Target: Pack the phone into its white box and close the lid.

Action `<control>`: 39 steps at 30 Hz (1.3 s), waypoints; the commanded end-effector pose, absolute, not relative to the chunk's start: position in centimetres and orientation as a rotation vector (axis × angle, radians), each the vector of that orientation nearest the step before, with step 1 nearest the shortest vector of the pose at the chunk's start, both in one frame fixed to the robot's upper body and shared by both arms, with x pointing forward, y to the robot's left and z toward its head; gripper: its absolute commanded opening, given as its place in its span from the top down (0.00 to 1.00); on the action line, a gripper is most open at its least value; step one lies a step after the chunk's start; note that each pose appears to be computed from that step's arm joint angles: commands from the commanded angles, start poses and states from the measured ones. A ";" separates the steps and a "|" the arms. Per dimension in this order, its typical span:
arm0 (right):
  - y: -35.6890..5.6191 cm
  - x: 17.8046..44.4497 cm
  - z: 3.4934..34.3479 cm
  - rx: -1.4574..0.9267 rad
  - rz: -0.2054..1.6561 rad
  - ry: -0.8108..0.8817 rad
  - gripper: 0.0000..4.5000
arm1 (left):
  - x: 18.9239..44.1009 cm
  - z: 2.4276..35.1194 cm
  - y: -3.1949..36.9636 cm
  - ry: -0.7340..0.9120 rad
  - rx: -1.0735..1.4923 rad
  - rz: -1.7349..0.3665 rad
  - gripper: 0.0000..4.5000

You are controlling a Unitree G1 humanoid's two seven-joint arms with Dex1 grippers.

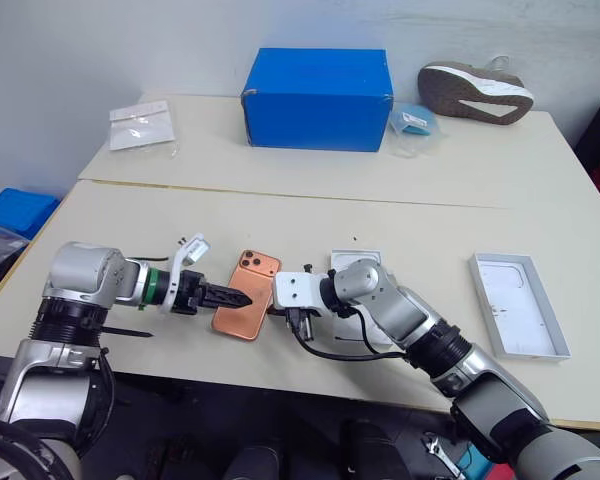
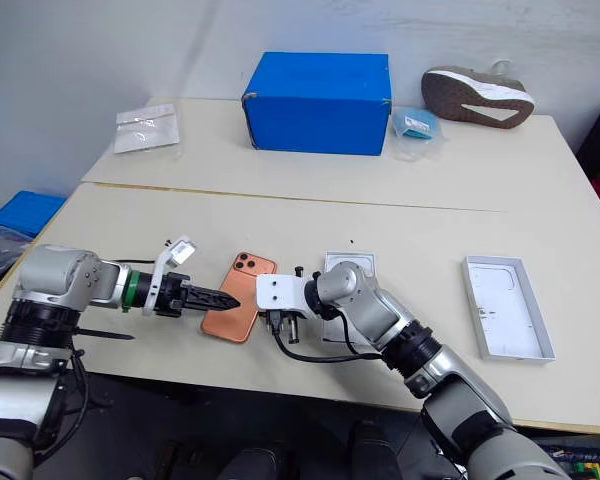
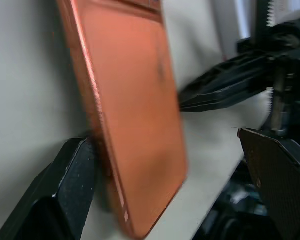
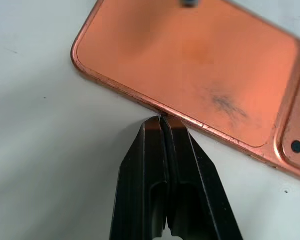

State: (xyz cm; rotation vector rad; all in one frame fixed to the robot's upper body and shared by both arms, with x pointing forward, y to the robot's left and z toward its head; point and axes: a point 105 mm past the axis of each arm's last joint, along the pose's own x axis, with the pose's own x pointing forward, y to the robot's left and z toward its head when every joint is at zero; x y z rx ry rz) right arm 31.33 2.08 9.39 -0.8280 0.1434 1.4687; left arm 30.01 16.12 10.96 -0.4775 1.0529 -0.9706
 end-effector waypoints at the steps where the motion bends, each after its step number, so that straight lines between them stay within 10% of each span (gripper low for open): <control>1: 2.0 32.0 10.5 -0.836 1.437 0.104 1.00 | 28.5 9.3 15.0 1.159 -0.569 -1.010 0.00; 6: 1.7 32.2 10.3 -0.839 1.427 0.106 1.00 | 29.0 8.9 15.6 1.159 -0.554 -0.973 0.00; 21: 0.7 30.9 14.6 -0.727 1.424 -0.045 1.00 | 29.3 11.2 16.5 1.089 -0.618 -0.998 0.95; 25: -2.3 29.4 18.4 -0.589 1.378 -0.092 1.00 | 29.0 13.0 16.3 1.022 -0.624 -1.055 0.97; 39: -14.9 21.9 20.2 -0.469 1.131 0.150 0.06 | 28.2 15.4 7.4 0.913 -0.651 -1.335 0.97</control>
